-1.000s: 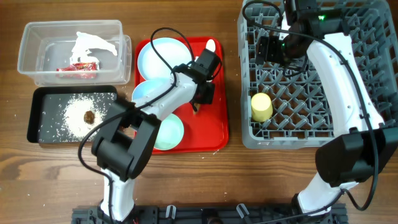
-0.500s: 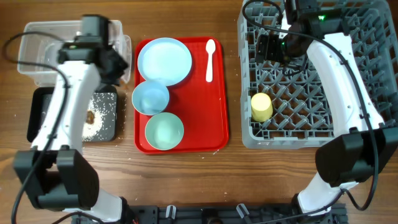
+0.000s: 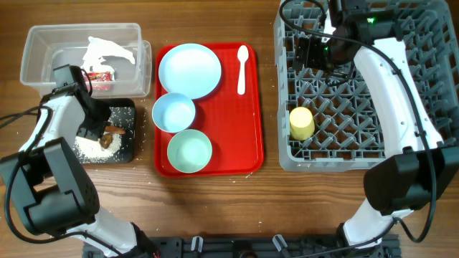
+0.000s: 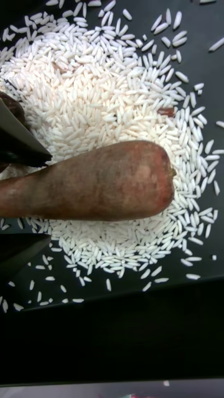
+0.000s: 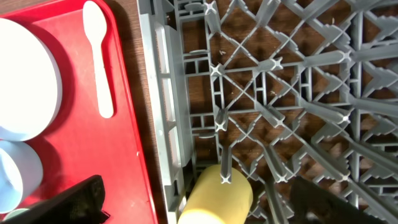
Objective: Sort waste into correct bins and load items into the dishwasher rack
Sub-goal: 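Grasp the carrot scrap with the left gripper and drop it on the black tray, then grasp the white spoon with the right gripper and place it in the rack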
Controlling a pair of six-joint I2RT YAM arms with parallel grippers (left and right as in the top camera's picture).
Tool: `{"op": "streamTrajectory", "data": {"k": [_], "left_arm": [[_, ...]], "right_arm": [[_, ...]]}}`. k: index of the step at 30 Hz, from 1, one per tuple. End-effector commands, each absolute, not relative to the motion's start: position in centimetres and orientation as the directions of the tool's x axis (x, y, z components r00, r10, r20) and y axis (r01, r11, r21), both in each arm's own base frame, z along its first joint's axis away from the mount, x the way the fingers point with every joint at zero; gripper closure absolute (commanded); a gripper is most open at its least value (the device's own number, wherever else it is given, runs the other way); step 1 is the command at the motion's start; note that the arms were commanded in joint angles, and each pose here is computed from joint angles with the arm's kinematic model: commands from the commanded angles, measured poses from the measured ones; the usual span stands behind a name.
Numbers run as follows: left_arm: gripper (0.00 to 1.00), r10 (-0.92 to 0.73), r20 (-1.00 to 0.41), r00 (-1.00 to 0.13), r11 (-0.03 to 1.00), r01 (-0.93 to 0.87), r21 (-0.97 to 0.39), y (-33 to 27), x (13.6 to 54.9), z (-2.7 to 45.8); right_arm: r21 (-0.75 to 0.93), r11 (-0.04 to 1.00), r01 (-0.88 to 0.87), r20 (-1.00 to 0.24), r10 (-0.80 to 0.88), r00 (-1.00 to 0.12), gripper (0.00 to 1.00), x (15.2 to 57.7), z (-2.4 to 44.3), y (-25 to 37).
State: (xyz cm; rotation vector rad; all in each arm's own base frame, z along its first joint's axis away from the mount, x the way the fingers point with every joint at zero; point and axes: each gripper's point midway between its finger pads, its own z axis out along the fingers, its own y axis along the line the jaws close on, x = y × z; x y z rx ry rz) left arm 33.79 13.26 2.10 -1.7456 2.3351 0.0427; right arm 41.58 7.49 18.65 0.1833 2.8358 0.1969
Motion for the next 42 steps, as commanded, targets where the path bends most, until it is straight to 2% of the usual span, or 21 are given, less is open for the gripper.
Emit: {"op": "streamTrajectory", "data": {"k": [1, 3, 6, 9, 11, 12, 14, 15, 18, 22, 24, 26, 28, 32, 34, 35, 40, 42], "left_arm": [[0.59, -0.918, -0.232, -0.322, 0.363, -0.917, -0.163, 13.4, 35.0, 4.4], [0.51, -0.885, -0.276, -0.375, 0.435, -0.877, -0.205, 13.2, 35.9, 7.2], [0.47, -0.779, -0.354, -0.518, 0.62, -0.722, -0.307, 10.3, 37.3, 12.3], [0.37, -0.607, -0.486, -0.629, 0.792, -0.526, -0.309, 5.3, 37.9, 17.0], [0.27, -0.531, -0.547, -0.647, 0.846, -0.438, -0.304, 2.2, 38.1, 19.0], [0.27, -0.506, -0.562, -0.654, 0.862, -0.406, -0.303, 0.9, 38.1, 19.5], [0.26, -0.481, -0.578, -0.659, 0.876, -0.39, -0.285, 0.0, 38.2, 19.7], [0.24, -0.478, -0.582, -0.658, 0.878, -0.387, -0.283, -0.1, 38.3, 19.7], [0.18, -0.478, -0.59, -0.651, 0.878, -0.383, -0.288, -0.1, 38.5, 19.9], [0.14, -0.482, -0.569, -0.667, 0.876, -0.369, -0.31, -0.7, 38.3, 19.7], [0.12, -0.481, -0.568, -0.668, 0.877, -0.367, -0.311, -0.8, 38.3, 19.7], [0.05, -0.481, -0.568, -0.668, 0.877, -0.367, -0.311, -0.8, 38.3, 19.7], [0.04, -0.481, -0.568, -0.668, 0.877, -0.367, -0.311, -0.8, 38.3, 19.7], [0.04, -0.481, -0.568, -0.668, 0.877, -0.367, -0.311, -0.8, 38.3, 19.7], [0.04, -0.481, -0.568, -0.668, 0.877, -0.367, -0.311, -0.8, 38.3, 19.7], [0.03, -0.481, -0.568, -0.668, 0.877, -0.367, -0.311, -0.8, 38.3, 19.7], [0.02, -0.481, -0.568, -0.668, 0.877, -0.367, -0.311, -0.8, 38.3, 19.7], [0.01, -0.481, -0.568, -0.668, 0.877, -0.367, -0.311, -0.8, 38.3, 19.7]], "right_arm": [[0.171, 0.98, 0.096, -0.312, 0.147, -0.939, 0.01, 41.8, 20.0, 7.7], [0.229, 0.972, 0.053, -0.331, 0.129, -0.935, 0.0, 42.3, 20.4, 9.0], [0.287, 0.949, -0.133, -0.467, 0.017, -0.884, 0.03, 44.4, 22.3, 14.1], [0.284, 0.949, -0.137, -0.573, 0.054, -0.818, 0.07, 46.3, 23.6, 18.9], [0.286, 0.947, -0.147, -0.602, 0.058, -0.797, 0.11, 47.5, 22.4, 22.0], [0.293, 0.944, -0.151, -0.598, 0.058, -0.8, 0.14, 48.3, 20.9, 23.2], [0.277, 0.954, -0.114, -0.569, 0.067, -0.82, 0.16, 49.4, 17.3, 24.0], [0.271, 0.959, -0.08, -0.528, 0.079, -0.845, 0.18, 49.8, 14.3, 24.3], [0.203, 0.979, 0.013, -0.488, 0.113, -0.865, 0.27, 50.8, 9.1, 23.2], [0.17, 0.985, 0.025, -0.438, 0.098, -0.894, 0.27, 51.3, 3.1, 23.4], [0.183, 0.983, 0.008, -0.438, 0.088, -0.895, 0.28, 51.5, 1.9, 24.1], [0.173, 0.985, -0.003, -0.426, 0.072, -0.902, 0.32, 51.3, 0.4, 24.5], [0.17, 0.985, 0.001, -0.415, 0.073, -0.907, 0.37, 51.2, -0.6, 24.6], [0.194, 0.98, 0.037, -0.359, 0.106, -0.927, 0.53, 50.4, -2.8, 24.9], [0.198, 0.979, 0.053, -0.345, 0.12, -0.931, 0.71, 50.2, -2.9, 24.9], [0.196, 0.979, 0.055, -0.341, 0.12, -0.932, 0.77, 50.1, -3.0, 24.8], [0.191, 0.98, 0.056, -0.334, 0.119, -0.935, 0.94, 49.9, -3.1, 24.7], [0.21, 0.976, 0.05, -0.33, 0.118, -0.937, 0.96, 49.9, -2.5, 25.0]]}}
